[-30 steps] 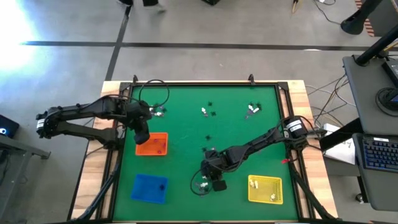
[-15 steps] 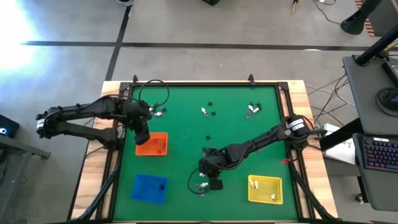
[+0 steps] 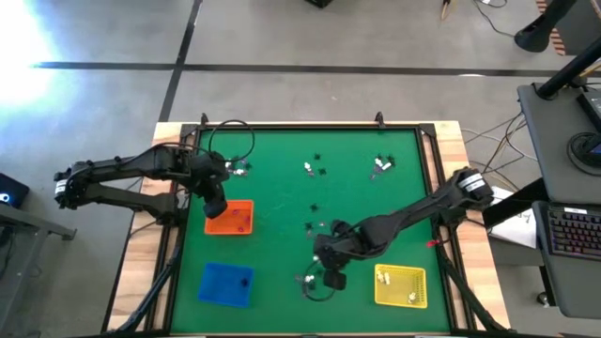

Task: Sort Halloween decoration
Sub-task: Put the white skeleton toy into the yellow bin

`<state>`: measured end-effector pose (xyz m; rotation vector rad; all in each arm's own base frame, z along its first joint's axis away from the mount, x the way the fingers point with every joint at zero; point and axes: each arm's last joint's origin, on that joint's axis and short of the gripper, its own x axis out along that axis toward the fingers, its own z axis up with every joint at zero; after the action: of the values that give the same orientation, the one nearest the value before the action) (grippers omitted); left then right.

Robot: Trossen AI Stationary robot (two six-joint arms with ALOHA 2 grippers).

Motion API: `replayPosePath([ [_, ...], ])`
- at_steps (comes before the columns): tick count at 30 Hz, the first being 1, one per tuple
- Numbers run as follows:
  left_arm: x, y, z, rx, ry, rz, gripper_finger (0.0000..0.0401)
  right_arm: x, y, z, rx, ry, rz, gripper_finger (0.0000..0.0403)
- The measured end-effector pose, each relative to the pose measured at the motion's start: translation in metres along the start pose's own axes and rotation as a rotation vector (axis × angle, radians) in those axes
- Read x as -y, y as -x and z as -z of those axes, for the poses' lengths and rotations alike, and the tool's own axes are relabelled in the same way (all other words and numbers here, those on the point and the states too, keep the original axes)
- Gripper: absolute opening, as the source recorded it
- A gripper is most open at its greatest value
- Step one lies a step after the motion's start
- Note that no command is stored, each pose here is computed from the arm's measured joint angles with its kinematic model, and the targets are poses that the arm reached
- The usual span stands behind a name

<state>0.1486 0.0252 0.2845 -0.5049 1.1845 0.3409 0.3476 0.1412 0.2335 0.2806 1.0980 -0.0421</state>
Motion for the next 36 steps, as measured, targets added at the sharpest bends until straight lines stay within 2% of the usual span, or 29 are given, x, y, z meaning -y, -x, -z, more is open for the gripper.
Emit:
replayPosePath([
  [9, 0.0, 0.0, -0.001, 0.011, -0.001, 0.004, 0.008, -0.012, 0.04, 0.028, -0.05, -0.156, 0.069, 0.0013],
  [15, 0.001, 0.0, -0.003, 0.03, -0.01, 0.012, 0.008, -0.02, 0.056, 0.053, -0.105, -0.253, 0.137, 0.0013],
  [23, 0.002, 0.0, -0.005, 0.05, -0.024, 0.019, 0.008, -0.029, 0.058, 0.085, -0.186, -0.387, 0.248, 0.0013],
  [36, 0.002, 0.0, -0.005, 0.051, -0.06, 0.018, 0.008, -0.05, 0.056, 0.132, -0.4, -0.593, 0.238, 0.0013],
])
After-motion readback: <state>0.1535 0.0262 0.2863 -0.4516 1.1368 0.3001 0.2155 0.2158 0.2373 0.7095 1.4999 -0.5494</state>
